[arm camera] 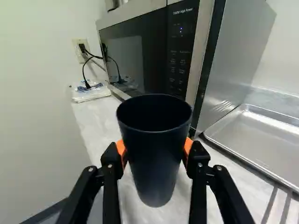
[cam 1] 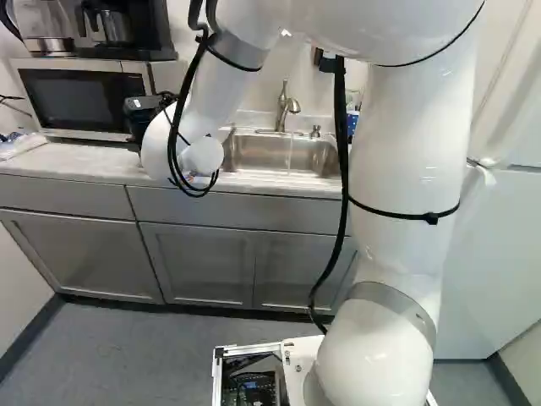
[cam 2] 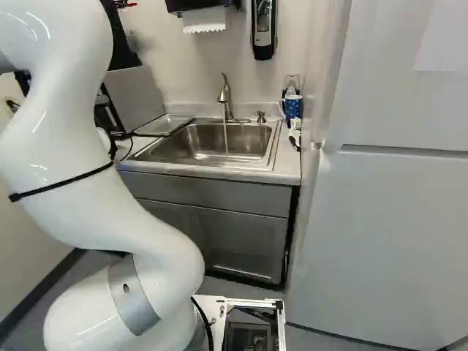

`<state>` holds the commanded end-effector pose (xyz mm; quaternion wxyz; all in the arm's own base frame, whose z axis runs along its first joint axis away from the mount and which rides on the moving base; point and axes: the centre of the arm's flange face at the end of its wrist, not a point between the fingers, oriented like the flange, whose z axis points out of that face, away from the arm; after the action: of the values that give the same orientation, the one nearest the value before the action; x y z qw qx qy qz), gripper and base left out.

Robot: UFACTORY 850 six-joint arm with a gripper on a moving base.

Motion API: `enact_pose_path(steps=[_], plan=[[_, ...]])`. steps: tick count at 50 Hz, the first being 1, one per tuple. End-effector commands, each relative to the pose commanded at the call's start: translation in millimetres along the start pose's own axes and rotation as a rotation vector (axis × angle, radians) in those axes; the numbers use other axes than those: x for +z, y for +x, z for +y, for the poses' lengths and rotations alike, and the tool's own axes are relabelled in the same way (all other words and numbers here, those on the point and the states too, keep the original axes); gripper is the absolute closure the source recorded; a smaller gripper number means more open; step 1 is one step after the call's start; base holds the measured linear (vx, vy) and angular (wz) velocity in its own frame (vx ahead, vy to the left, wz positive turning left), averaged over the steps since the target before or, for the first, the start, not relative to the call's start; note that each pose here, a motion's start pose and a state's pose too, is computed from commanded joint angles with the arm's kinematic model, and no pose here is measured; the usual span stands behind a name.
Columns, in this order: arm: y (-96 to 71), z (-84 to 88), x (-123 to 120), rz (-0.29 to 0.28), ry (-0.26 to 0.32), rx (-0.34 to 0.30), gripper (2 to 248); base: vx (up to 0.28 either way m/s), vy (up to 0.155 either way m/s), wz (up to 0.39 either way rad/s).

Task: Rinse the cup and place it in the tray

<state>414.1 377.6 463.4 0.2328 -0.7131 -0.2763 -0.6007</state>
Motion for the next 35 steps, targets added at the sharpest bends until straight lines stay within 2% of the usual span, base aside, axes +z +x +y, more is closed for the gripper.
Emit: enact_pose_path(steps=[3, 4, 16, 24, 35], plan=[[0.0, 0.0, 0.0, 0.000, 0.000, 0.000, 116, 0.000, 0.000, 0.000], [0.0, 0.0, 0.0, 0.000, 0.000, 0.000, 125, 0.000, 0.000, 0.000], [0.6, 0.0, -0.1, 0.001, 0.000, 0.000, 125, 0.000, 0.000, 0.000], [6.8, 1.2, -3.0, 0.013, -0.002, 0.000, 125, 0.000, 0.000, 0.000], [17.0, 11.8, -16.5, 0.031, -0.021, 0.003, 125, 0.000, 0.000, 0.000]])
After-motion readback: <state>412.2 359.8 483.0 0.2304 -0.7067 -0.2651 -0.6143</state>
